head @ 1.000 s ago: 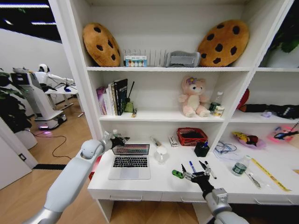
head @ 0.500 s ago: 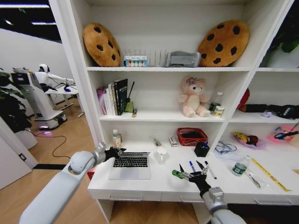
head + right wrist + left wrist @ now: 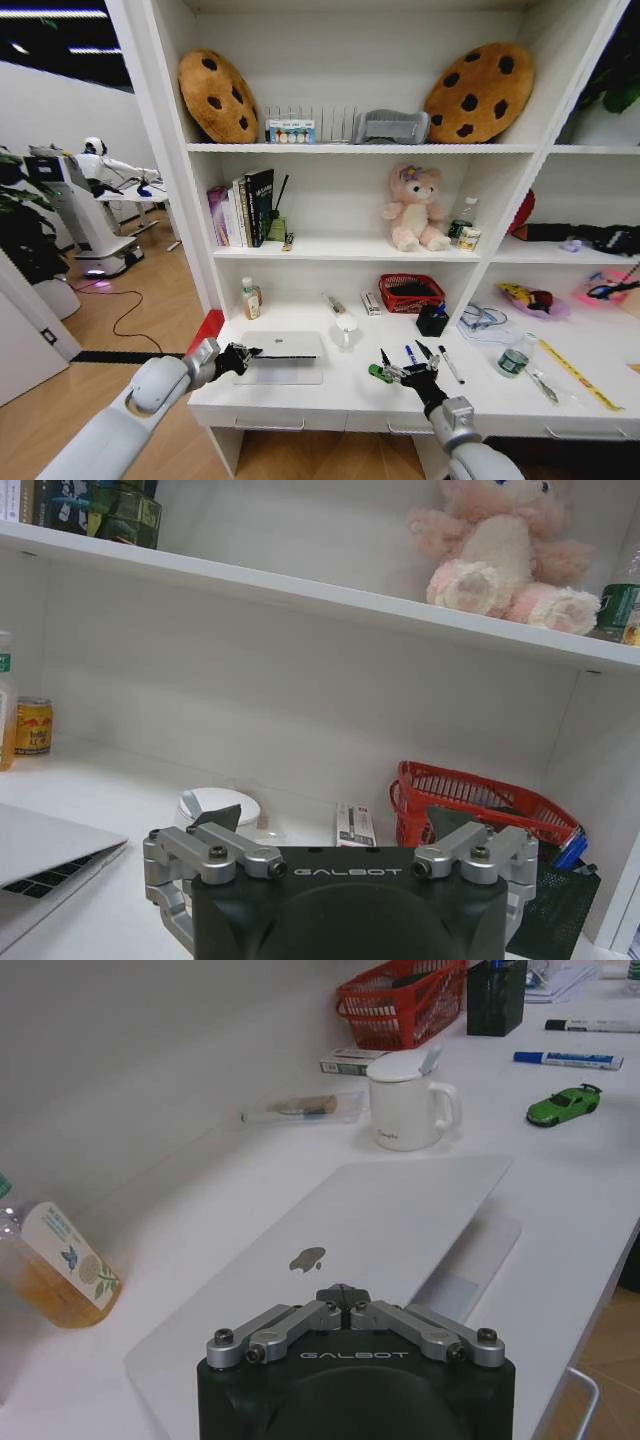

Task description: Organize the objects on the table.

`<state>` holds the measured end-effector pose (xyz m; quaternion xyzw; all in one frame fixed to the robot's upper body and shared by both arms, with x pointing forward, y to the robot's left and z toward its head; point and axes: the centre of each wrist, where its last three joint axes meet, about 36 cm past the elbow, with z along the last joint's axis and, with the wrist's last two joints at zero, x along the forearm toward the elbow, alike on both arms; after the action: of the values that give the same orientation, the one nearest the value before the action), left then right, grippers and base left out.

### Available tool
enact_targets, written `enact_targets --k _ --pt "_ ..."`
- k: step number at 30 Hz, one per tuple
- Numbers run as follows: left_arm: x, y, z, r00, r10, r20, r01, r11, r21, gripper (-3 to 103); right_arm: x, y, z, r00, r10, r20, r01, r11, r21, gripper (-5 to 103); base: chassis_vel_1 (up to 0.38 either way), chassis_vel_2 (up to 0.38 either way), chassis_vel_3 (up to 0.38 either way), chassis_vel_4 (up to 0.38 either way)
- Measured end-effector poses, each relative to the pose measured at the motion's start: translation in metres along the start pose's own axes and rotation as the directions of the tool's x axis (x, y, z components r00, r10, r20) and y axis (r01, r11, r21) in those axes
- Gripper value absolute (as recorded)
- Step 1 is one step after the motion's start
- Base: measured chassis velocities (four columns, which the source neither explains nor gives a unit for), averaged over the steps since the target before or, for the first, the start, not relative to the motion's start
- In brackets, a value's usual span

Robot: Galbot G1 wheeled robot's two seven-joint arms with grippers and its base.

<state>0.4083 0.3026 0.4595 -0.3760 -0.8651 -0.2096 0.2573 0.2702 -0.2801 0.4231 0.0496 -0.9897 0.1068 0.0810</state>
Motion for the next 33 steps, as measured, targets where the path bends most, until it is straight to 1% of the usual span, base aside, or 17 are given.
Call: enact_targets --k 6,7,8,9,10,11,12,13,15,16,18,19,20,21,24,28,33 --pt "-0.018 -0.017 0.013 0.999 0.018 0.028 -0.018 1.0 0.014 0 0.001 -0.001 0.002 1.0 0.003 -0.001 -0.003 1.0 -0.001 100 0.0 0.0 0.0 0.0" --pt "-0.023 -0.019 0.013 0.998 -0.015 0.068 0.011 0.999 0.053 0 0.003 -0.002 0.001 1.0 0.006 0.0 -0.006 1.0 -0.003 100 0.0 0.0 0.0 0.0" --pt "-0.023 -0.019 0.013 0.998 -0.015 0.068 0.011 0.999 0.053 0 0.003 -0.002 0.001 1.0 0.006 0.0 -0.006 1.0 -0.003 100 0.0 0.0 0.0 0.0" --pt "-0.027 -0.016 0.009 0.989 -0.069 0.132 0.057 0.994 0.09 0 0.004 -0.003 -0.001 1.0 0.011 0.004 -0.011 1.0 -0.005 100 0.0 0.0 0.0 0.0" --pt "-0.027 -0.016 0.009 0.989 -0.069 0.132 0.057 0.994 0.09 0 0.004 -0.003 -0.001 1.0 0.011 0.004 -0.011 1.0 -0.005 100 0.0 0.0 0.0 0.0" --pt "-0.029 -0.013 0.005 0.976 -0.117 0.183 0.097 0.989 0.116 0 0.005 -0.003 -0.002 1.0 0.015 0.007 -0.015 1.0 -0.006 100 0.0 0.0 0.0 0.0" --pt "-0.031 -0.009 0.0 0.941 -0.22 0.259 0.177 0.968 0.178 0 0.005 -0.004 -0.005 1.0 0.022 0.011 -0.022 1.0 -0.008 100 0.0 0.0 0.0 0.0" --pt "-0.031 -0.009 0.0 0.941 -0.22 0.259 0.177 0.968 0.178 0 0.005 -0.004 -0.005 1.0 0.022 0.011 -0.022 1.0 -0.008 100 0.0 0.0 0.0 0.0" --pt "-0.031 -0.012 -0.003 0.859 -0.414 0.302 0.32 0.893 0.316 0 0.006 -0.003 -0.011 0.999 0.029 0.015 -0.029 0.999 -0.015 100 0.0 0.0 0.0 0.0" --pt "-0.031 -0.012 -0.003 0.859 -0.414 0.302 0.32 0.893 0.316 0 0.006 -0.003 -0.011 0.999 0.029 0.015 -0.029 0.999 -0.015 100 0.0 0.0 0.0 0.0" --pt "-0.028 -0.032 0.001 0.78 -0.554 0.292 0.392 0.795 0.462 -2 0.006 -0.002 -0.016 0.999 0.028 0.02 -0.028 0.999 -0.018 100 0.0 0.0 0.0 0.0" --pt "-0.028 -0.032 0.001 0.78 -0.554 0.292 0.392 0.795 0.462 -2 0.006 -0.002 -0.016 0.999 0.028 0.02 -0.028 0.999 -0.018 100 0.0 0.0 0.0 0.0" --pt "-0.024 -0.052 0.008 0.756 -0.595 0.271 0.402 0.75 0.525 3 0.006 -0.002 -0.019 0.999 0.024 0.022 -0.024 1.0 -0.02 100 0.0 0.0 0.0 0.0" --pt "-0.024 -0.052 0.008 0.756 -0.595 0.271 0.402 0.75 0.525 3 0.006 -0.002 -0.019 0.999 0.024 0.022 -0.024 1.0 -0.02 100 0.0 0.0 0.0 0.0" --pt "-0.011 -0.083 0.019 0.687 -0.682 0.252 0.46 0.676 0.576 19 0.007 -0.003 -0.023 0.999 0.021 0.026 -0.02 1.0 -0.018 100 0.0 0.0 0.0 0.0" --pt "-0.001 -0.091 0.014 0.662 -0.703 0.262 0.466 0.659 0.591 30 0.009 -0.002 -0.024 0.999 0.02 0.026 -0.02 1.0 -0.02 100 0.0 0.0 0.0 0.0" --pt "0.019 -0.099 0.0 0.651 -0.693 0.311 0.44 0.678 0.589 46 0.017 0.0 -0.025 1.0 0.024 0.018 -0.023 0.999 -0.023 100 0.0 0.0 0.0 0.0"
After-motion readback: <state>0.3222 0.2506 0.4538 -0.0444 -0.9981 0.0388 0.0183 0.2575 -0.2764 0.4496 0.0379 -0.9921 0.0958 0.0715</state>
